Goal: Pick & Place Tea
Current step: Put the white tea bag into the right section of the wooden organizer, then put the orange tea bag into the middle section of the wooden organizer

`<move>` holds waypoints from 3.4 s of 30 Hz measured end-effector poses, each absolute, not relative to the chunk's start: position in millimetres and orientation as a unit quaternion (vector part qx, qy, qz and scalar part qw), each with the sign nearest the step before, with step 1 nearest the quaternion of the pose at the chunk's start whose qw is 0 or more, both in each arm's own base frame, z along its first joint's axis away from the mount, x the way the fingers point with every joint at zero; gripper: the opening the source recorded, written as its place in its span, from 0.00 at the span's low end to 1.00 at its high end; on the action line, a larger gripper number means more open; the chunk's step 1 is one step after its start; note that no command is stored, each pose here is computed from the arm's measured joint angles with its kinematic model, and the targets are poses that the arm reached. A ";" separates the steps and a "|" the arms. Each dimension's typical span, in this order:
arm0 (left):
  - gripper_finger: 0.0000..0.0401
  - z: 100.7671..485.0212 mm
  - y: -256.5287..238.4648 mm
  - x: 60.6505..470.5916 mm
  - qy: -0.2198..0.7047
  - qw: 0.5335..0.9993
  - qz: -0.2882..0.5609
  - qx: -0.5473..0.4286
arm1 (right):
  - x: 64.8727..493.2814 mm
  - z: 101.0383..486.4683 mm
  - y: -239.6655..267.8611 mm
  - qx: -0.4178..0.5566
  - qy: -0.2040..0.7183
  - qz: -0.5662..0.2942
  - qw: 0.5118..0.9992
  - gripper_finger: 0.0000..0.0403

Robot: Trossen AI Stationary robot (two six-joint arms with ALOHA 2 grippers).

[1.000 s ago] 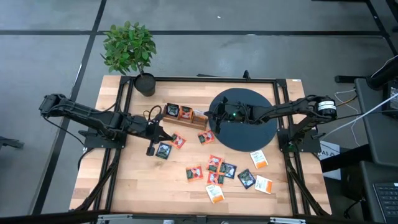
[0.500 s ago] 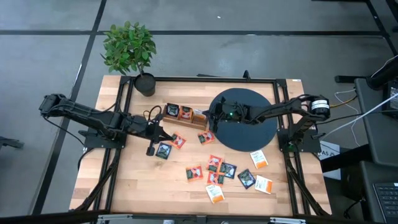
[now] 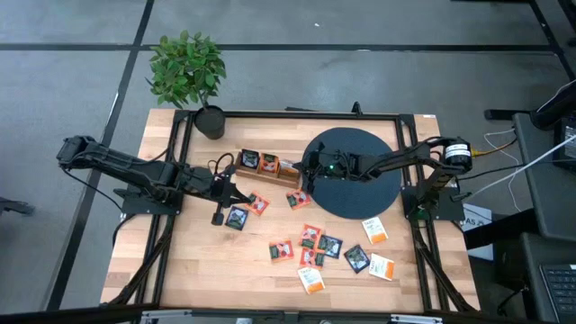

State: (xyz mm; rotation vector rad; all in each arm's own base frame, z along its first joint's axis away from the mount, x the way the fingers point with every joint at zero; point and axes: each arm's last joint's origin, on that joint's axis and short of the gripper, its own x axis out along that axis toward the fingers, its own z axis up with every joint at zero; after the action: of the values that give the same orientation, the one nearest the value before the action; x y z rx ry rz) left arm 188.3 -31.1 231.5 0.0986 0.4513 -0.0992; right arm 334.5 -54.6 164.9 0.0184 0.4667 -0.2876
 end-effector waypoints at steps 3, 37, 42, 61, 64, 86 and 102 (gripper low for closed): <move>0.01 231.5 -31.1 188.3 0.224 0.972 -0.049 0.049 | 336.1 163.2 -55.6 0.001 0.225 -0.153 0.962 0.01; 0.01 231.5 -31.1 188.3 0.224 0.972 -0.050 0.053 | 336.6 158.7 -55.0 0.003 0.232 -0.173 0.957 0.01; 0.01 231.5 -31.1 188.3 0.224 0.972 -0.050 0.053 | 336.7 156.4 -55.0 0.003 0.237 -0.173 0.956 0.01; 0.01 231.4 -31.1 188.3 0.224 0.972 -0.050 0.053 | 336.7 155.6 -55.3 -0.004 0.242 -0.172 0.955 0.19; 0.01 231.4 -31.1 188.3 0.224 0.972 -0.050 0.053 | 340.6 161.3 -56.7 -0.024 0.236 -0.175 0.955 0.21; 0.01 229.0 -30.9 187.1 0.234 0.964 -0.063 0.108 | 345.8 239.7 -39.2 0.000 0.195 -0.092 0.976 0.18; 0.03 228.8 -30.8 187.0 0.238 0.969 -0.049 0.053 | 339.9 236.7 21.1 0.003 0.235 -0.043 0.971 0.06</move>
State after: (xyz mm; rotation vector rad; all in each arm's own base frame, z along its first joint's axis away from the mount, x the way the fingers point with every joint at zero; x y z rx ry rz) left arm 187.0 -30.8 228.8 0.1062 0.4818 -0.0984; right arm 339.9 21.1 236.7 0.0061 0.4751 -0.0878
